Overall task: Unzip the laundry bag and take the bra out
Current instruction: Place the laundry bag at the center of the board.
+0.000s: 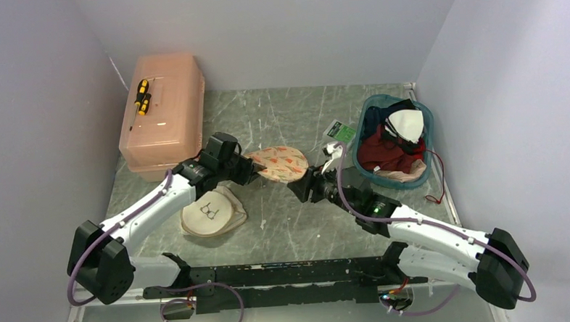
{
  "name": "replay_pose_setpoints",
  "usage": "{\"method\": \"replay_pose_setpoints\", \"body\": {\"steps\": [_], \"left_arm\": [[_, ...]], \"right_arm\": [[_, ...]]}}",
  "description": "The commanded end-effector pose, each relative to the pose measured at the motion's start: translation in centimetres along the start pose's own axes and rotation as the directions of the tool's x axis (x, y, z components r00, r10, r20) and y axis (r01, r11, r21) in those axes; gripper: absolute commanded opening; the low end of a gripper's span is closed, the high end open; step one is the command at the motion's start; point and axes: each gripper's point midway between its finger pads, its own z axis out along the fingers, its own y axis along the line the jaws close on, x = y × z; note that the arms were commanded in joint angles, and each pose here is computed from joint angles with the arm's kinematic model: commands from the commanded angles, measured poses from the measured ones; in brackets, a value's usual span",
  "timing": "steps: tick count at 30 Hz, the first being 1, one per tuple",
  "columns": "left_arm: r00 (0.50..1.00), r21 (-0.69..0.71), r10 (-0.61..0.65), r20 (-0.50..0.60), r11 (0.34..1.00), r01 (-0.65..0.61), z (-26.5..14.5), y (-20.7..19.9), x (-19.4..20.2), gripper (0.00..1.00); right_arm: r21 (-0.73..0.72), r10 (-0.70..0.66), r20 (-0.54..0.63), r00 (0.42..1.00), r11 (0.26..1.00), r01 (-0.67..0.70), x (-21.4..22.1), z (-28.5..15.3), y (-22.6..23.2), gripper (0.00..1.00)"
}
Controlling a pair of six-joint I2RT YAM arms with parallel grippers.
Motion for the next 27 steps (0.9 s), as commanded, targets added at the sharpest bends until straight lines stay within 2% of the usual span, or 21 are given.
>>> {"method": "replay_pose_setpoints", "body": {"steps": [1,5,10,16,18,27], "left_arm": [[1.000,0.089,-0.006,-0.008,0.996,0.007,-1.9,-2.5,0.2,0.03],[1.000,0.090,-0.007,-0.007,0.996,0.007,-2.0,-2.5,0.2,0.03],[1.000,0.095,-0.008,-0.001,0.995,0.008,-2.2,-2.7,0.1,0.03],[1.000,0.107,-0.009,0.011,0.994,0.008,-2.4,-3.2,-0.1,0.03],[1.000,0.111,-0.008,0.005,0.994,0.008,-2.4,-3.4,0.0,0.03],[0.998,0.133,-0.011,-0.054,0.991,0.018,-2.7,-4.0,1.0,0.03]], "right_arm": [[-0.099,0.082,0.039,0.996,0.992,-0.078,-2.1,0.0,1.8,0.53],[-0.152,0.086,0.015,0.996,0.985,-0.083,-1.8,0.1,2.7,0.47],[-0.179,0.095,0.002,0.995,0.979,-0.093,-1.6,0.0,3.2,0.47],[-0.174,0.105,0.021,0.994,0.980,-0.100,-1.3,-1.0,2.6,0.60],[-0.164,0.104,0.007,0.995,0.981,-0.101,-0.8,-0.9,2.3,0.61],[-0.170,0.088,0.023,0.996,0.982,-0.083,-1.1,0.0,2.3,0.46]]}}
